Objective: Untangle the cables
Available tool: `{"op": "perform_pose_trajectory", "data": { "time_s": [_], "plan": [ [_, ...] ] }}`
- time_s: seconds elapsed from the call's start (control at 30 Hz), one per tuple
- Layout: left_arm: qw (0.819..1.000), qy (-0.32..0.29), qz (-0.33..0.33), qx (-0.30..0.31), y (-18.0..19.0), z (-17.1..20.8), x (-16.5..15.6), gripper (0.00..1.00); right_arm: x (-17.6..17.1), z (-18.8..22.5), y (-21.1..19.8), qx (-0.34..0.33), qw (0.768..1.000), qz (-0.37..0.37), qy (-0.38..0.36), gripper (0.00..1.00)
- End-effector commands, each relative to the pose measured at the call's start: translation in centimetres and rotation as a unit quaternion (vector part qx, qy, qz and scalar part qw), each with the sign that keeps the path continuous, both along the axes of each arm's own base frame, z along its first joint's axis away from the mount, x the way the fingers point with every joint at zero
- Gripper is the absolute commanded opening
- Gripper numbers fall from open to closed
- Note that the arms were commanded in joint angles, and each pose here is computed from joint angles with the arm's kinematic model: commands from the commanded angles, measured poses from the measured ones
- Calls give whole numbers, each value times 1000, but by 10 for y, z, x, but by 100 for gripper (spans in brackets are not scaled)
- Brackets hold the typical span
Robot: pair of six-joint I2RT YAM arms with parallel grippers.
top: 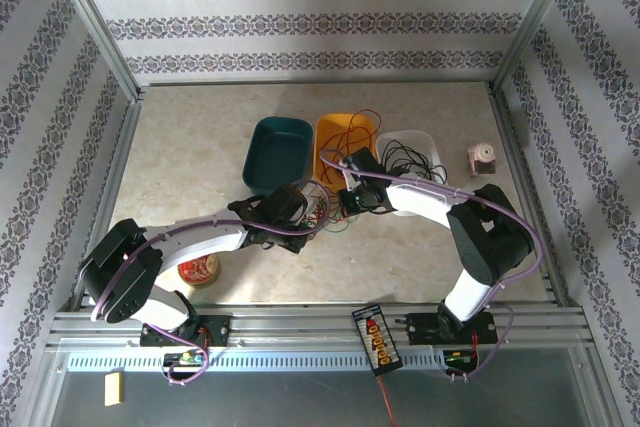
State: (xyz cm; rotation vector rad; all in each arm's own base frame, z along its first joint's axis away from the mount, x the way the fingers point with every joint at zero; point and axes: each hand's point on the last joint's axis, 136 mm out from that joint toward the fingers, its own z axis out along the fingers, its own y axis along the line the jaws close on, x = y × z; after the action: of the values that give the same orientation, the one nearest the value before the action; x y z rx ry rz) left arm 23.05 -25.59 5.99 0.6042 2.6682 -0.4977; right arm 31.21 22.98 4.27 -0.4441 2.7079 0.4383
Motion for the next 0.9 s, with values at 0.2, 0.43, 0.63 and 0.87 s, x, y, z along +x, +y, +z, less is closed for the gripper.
{"op": "perform_pose_trajectory", "data": {
  "time_s": [0.2,0.43,0.63,0.87],
  "plan": [
    [993,-42,68,81,33,-1,15,0,-3,42,-43,-31,992,-83,-90,0],
    [988,-41,94,114,47,-9,17,0,-25,82,-123,-50,958,-229,-165,0],
    [987,-41,96,119,48,-11,17,0,-41,91,-180,-37,923,-336,-182,0],
    [981,-24,132,138,63,-19,18,0,-49,112,-211,-43,897,-382,-216,0]
  ]
}}
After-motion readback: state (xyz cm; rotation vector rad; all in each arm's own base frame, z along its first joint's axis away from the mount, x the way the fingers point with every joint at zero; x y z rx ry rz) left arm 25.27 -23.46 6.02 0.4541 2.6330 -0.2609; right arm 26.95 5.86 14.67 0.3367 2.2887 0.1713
